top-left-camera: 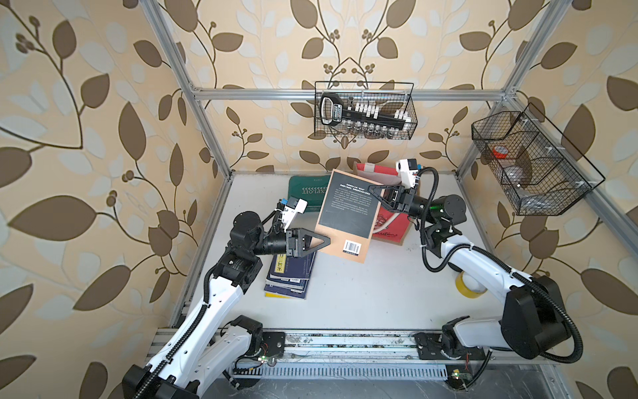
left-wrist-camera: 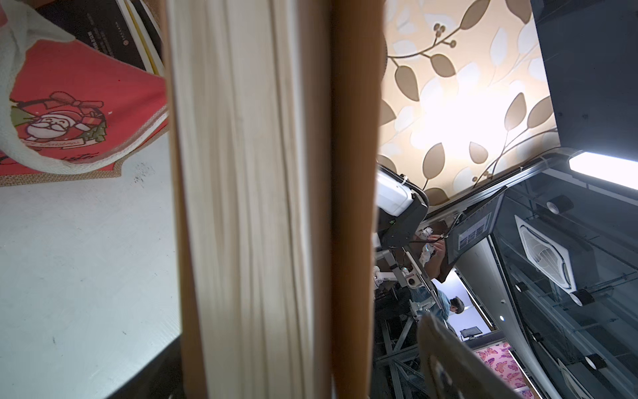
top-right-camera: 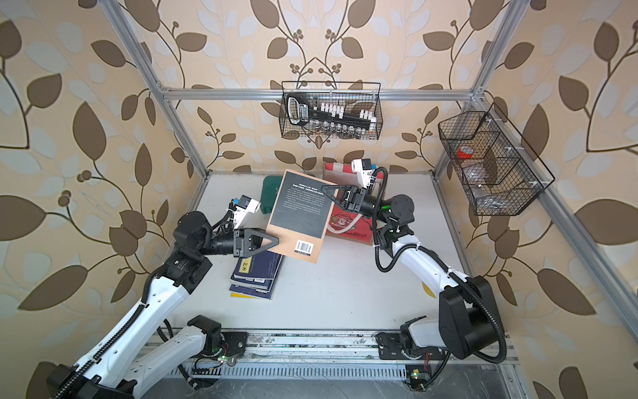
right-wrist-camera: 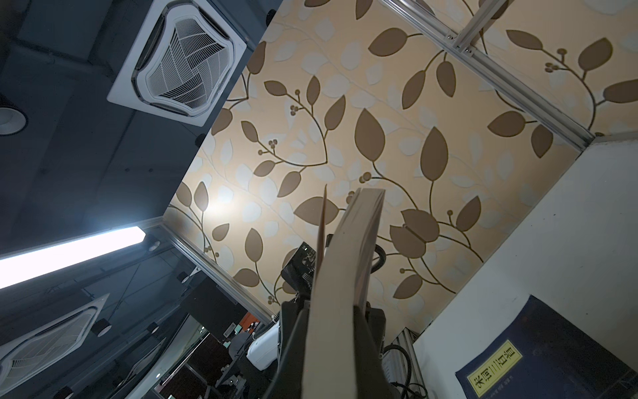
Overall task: Put the books into the canvas bag
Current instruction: Pick up the book from the book.
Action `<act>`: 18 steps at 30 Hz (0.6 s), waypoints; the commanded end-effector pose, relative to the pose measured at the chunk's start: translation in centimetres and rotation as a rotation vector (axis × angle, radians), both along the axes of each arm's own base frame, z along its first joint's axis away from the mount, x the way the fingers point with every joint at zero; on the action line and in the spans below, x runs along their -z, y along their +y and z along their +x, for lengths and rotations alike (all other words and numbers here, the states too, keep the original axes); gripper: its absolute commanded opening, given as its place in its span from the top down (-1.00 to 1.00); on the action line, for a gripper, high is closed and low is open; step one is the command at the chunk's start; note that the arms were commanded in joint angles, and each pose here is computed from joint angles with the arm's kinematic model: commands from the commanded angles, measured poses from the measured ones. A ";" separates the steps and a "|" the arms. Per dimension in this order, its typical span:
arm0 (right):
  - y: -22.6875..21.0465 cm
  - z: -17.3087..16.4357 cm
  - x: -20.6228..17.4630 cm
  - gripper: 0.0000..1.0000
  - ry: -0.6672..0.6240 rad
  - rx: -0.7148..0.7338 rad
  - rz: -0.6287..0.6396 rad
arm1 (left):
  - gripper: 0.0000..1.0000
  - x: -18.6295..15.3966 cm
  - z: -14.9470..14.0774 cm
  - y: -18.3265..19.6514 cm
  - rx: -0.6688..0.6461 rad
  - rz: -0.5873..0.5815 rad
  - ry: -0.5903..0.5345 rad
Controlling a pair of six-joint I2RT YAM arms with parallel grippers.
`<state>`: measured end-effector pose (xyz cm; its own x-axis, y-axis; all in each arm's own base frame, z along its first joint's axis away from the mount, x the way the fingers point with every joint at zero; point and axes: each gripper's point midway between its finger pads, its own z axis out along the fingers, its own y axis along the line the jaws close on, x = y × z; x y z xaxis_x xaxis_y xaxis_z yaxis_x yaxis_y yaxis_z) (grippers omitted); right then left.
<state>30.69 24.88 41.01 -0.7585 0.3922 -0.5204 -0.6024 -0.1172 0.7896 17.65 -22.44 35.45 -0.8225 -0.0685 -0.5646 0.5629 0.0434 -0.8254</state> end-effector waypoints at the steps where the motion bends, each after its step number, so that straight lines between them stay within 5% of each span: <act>1: 0.2 0.4 0.9 1.00 -0.044 0.012 -0.032 | -0.79 -3.1 -2.0 0.1 0.062 -0.033 -0.125; 11: -0.3 0.8 1.6 1.00 -0.064 0.052 -0.068 | -0.62 -2.4 -1.4 -0.1 0.059 -0.020 -0.102; 18: -1.1 -0.9 -0.7 1.00 -0.183 0.080 -0.064 | -0.13 -1.1 -0.7 -0.2 0.039 0.020 -0.079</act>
